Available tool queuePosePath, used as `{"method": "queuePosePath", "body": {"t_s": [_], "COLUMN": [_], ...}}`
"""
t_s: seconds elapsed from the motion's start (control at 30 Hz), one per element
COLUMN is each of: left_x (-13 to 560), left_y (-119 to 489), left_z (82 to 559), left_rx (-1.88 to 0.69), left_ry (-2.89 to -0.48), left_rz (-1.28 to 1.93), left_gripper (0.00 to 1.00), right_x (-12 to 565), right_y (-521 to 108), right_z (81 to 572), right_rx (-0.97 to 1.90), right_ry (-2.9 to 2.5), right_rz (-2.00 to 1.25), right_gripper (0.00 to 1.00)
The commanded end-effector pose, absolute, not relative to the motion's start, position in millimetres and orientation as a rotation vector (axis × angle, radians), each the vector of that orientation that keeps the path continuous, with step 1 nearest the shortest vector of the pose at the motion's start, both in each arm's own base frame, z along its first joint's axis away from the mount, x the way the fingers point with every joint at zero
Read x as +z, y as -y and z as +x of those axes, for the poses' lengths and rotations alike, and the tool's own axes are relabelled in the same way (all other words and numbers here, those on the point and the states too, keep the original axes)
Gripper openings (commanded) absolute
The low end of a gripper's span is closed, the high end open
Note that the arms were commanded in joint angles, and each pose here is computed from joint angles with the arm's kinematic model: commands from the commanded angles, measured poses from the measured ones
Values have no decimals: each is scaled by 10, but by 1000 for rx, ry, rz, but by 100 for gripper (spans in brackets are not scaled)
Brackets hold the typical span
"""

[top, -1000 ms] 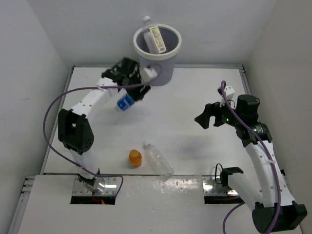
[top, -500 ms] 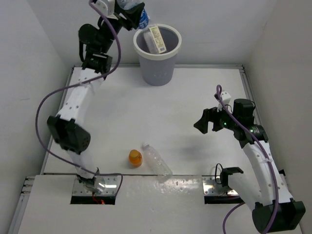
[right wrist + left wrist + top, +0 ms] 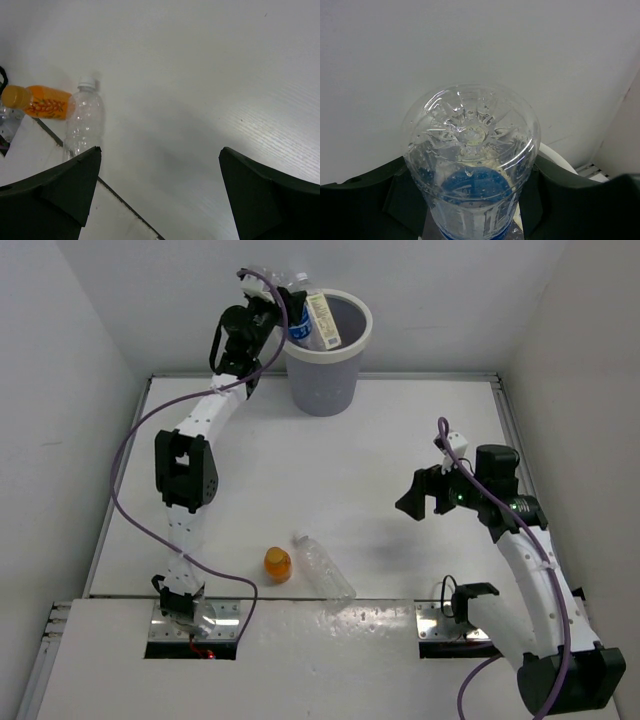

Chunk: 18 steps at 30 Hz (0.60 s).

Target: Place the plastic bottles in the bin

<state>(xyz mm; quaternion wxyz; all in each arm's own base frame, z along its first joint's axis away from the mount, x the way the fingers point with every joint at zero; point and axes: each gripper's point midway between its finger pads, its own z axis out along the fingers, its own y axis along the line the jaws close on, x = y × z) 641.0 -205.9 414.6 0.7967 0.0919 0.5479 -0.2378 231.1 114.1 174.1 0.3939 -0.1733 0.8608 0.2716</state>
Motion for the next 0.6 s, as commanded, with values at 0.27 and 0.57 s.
{"method": "queuePosePath", "body": {"t_s": [0.27,0.57], "left_x": [4197,5094], "left_y": [1979,1985], "left_z": [6538,6092], "left_rx": [-381,-438], "left_ry": [-1108,-956], "left_rz": [244,273], "left_gripper": [99,99], "right_x": [1685,1462], "right_y": [-1226,-1484], "right_z": [2168,2213], "right_rx": [739,681], "right_ry": [-2189,-2278], "right_rz": [-535,-717], "right_gripper": [100,99]}}
